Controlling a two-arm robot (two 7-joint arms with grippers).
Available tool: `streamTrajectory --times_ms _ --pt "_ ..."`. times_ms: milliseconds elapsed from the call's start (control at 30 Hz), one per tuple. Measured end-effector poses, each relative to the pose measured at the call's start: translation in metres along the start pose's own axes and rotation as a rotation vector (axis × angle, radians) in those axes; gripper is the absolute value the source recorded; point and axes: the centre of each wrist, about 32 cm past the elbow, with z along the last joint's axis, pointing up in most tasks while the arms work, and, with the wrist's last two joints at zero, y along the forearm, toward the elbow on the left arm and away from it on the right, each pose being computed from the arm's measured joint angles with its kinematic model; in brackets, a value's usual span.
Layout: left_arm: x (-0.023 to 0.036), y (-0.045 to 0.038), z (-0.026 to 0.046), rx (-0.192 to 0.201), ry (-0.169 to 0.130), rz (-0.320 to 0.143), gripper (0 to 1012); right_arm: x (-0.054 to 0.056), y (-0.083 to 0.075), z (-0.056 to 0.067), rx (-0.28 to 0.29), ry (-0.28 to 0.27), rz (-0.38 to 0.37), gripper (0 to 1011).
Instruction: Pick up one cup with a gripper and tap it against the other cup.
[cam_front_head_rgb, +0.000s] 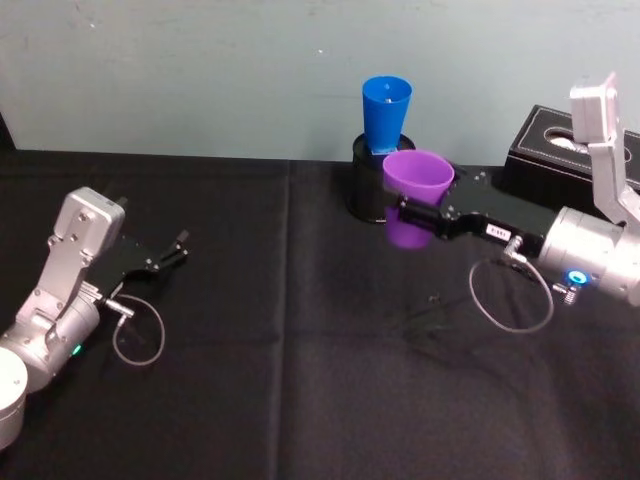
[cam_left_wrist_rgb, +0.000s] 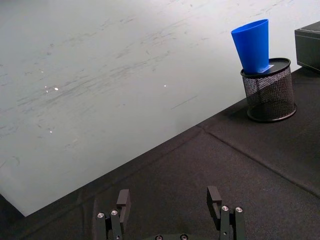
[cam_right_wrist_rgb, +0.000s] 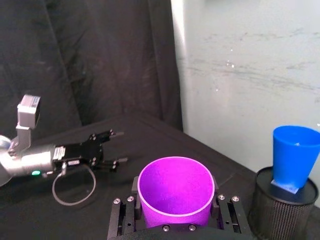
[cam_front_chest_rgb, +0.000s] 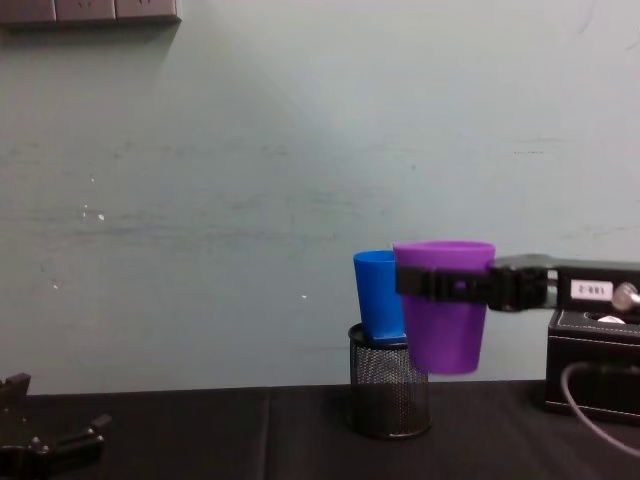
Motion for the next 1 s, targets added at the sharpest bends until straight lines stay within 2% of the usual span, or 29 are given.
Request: streamTrajectory --times_ms 267,467,1000 --pt "0.0 0.0 0.0 0.0 0.0 0.0 1004 -0.01 -0.007 -0.012 -0.018 0.001 0.023 741" --pt "0.0 0.0 0.0 0.0 0.0 0.0 1005 -0.014 -0.009 -0.015 -0.022 -0.003 0.018 741" --pt "0.0 0.0 0.0 0.0 0.0 0.0 1005 -0.014 -0.008 -0.015 -0.021 -0.001 0.017 741"
